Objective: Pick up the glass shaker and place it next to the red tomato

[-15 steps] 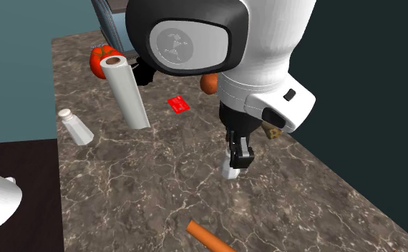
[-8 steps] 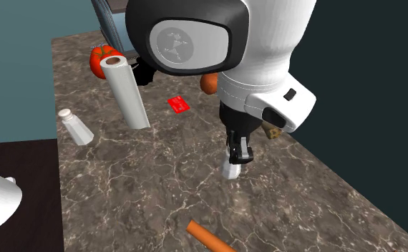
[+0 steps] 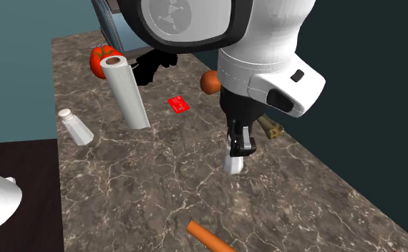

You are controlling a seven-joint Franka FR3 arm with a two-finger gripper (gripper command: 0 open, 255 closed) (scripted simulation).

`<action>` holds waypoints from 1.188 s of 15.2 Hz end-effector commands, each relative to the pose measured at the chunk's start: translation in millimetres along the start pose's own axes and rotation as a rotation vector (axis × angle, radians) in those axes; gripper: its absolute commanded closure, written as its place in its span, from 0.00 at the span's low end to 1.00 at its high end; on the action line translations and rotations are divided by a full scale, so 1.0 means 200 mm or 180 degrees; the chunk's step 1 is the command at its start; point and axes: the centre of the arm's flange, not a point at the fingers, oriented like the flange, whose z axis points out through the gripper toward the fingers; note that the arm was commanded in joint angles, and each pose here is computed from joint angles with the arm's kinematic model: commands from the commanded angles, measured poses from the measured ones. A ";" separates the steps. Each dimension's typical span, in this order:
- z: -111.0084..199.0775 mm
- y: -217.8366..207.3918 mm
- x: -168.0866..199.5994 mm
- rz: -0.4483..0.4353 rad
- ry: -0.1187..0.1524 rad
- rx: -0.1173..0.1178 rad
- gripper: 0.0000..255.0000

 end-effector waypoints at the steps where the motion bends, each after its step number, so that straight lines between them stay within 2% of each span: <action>1: -0.05 0.00 0.00 0.0000 -0.0001 0.0000 1.00; 18: -0.50 -0.04 0.01 0.0000 -0.0001 0.0000 1.00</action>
